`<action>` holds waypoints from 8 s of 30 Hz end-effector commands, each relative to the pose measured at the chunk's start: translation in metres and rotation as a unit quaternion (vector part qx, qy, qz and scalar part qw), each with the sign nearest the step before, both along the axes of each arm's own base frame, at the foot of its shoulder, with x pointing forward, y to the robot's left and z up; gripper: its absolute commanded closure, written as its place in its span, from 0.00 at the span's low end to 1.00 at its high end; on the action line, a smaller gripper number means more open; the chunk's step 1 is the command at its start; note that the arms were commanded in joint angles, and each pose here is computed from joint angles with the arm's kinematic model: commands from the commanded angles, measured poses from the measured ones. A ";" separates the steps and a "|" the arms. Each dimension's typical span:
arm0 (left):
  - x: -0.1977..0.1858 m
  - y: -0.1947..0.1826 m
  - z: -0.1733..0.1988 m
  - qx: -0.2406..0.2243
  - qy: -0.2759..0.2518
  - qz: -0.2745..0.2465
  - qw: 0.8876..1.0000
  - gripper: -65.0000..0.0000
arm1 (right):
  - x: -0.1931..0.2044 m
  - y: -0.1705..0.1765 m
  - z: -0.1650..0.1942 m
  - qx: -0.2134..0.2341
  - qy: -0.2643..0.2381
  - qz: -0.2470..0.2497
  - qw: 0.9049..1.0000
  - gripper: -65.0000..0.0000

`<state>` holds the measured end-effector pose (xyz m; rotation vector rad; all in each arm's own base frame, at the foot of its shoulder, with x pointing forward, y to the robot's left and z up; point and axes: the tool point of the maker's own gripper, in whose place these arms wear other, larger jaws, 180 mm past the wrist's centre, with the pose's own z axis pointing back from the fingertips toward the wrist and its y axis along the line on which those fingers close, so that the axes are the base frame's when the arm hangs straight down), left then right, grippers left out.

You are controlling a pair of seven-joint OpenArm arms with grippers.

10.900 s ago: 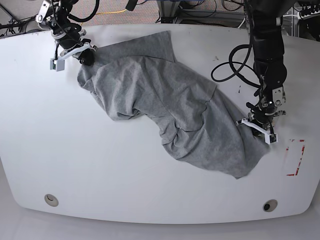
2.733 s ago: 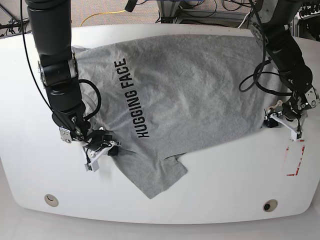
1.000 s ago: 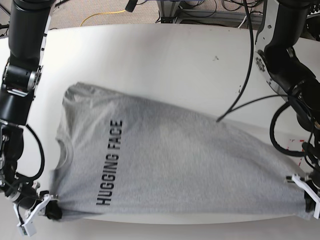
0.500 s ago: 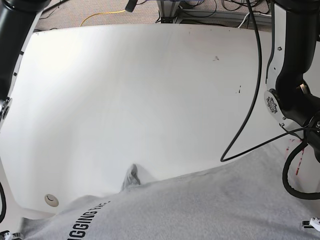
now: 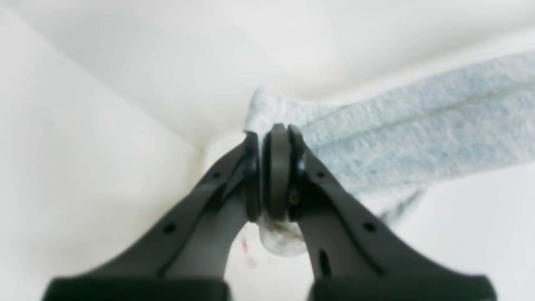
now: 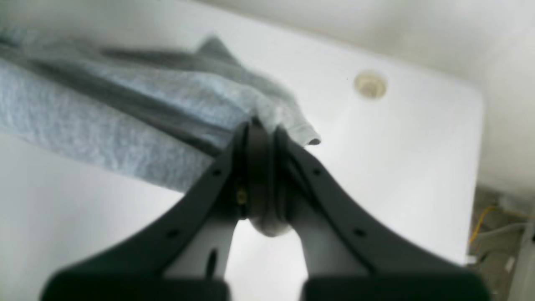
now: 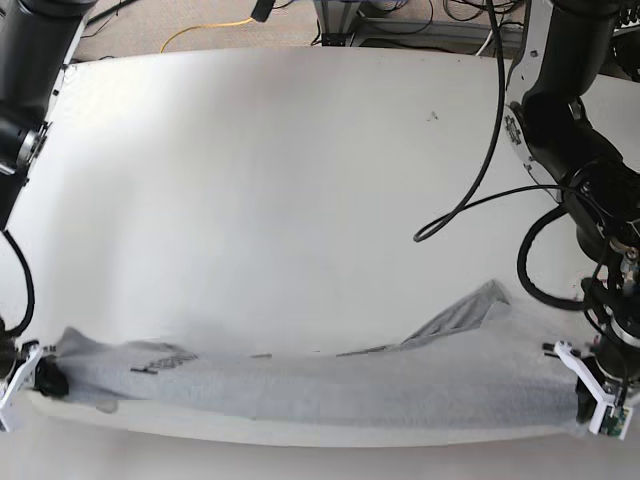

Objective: Fold the T-shirt properly

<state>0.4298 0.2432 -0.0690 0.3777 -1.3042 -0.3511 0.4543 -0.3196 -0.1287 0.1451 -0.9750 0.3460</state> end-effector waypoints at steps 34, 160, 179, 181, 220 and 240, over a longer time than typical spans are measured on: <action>-0.162 0.023 -0.245 -0.026 0.289 0.036 0.956 1.00 | -0.184 0.021 -0.197 0.036 0.169 -0.035 0.984 1.00; -0.142 0.040 -0.340 -0.062 0.370 -0.041 0.926 0.44 | -0.181 -0.001 -0.206 -0.075 0.170 -0.078 0.980 0.42; -0.148 0.035 -0.345 -0.070 0.374 -0.041 0.924 0.48 | -0.227 0.021 -0.275 0.032 0.251 -0.125 0.959 0.52; -0.148 0.033 -0.343 -0.068 0.372 -0.043 0.925 0.56 | -0.230 0.022 -0.283 0.044 0.257 -0.128 0.957 0.67; -0.244 0.023 -0.329 0.028 0.435 -0.061 0.898 0.36 | -0.274 0.038 -0.219 -0.073 0.208 -0.070 0.973 0.23; -0.223 0.022 -0.319 0.029 0.411 -0.060 0.909 0.37 | -0.200 0.139 -0.230 -0.005 0.175 0.067 0.982 0.23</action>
